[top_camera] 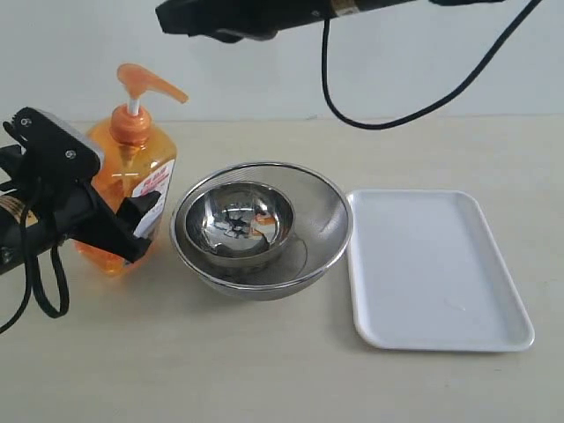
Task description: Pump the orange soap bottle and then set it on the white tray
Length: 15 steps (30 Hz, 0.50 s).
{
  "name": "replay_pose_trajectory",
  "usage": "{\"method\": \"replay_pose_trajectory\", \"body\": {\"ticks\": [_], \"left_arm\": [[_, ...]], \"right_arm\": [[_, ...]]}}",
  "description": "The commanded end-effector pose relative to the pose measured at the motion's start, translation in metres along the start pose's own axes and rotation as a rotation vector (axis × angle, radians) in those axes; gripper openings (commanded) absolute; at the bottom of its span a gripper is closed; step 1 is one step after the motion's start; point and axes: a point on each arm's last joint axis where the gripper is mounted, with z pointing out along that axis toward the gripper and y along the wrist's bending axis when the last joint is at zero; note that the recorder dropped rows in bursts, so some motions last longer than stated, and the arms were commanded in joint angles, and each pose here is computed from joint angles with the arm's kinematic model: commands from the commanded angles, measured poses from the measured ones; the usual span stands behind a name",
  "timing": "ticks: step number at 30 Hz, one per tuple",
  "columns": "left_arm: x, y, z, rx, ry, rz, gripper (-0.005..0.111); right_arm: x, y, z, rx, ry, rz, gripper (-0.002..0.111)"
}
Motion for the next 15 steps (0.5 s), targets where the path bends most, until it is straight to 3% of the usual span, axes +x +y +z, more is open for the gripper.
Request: {"method": "replay_pose_trajectory", "body": {"ticks": [1, 15], "left_arm": [[-0.013, 0.005, 0.0, -0.04, -0.089, 0.023, 0.011], [-0.014, 0.005, 0.001, -0.042, -0.095, 0.009, 0.011]], "right_arm": [[-0.017, 0.014, -0.014, -0.058, -0.032, -0.002, 0.0], [0.003, 0.019, 0.004, -0.183, 0.027, 0.056, 0.0]]}}
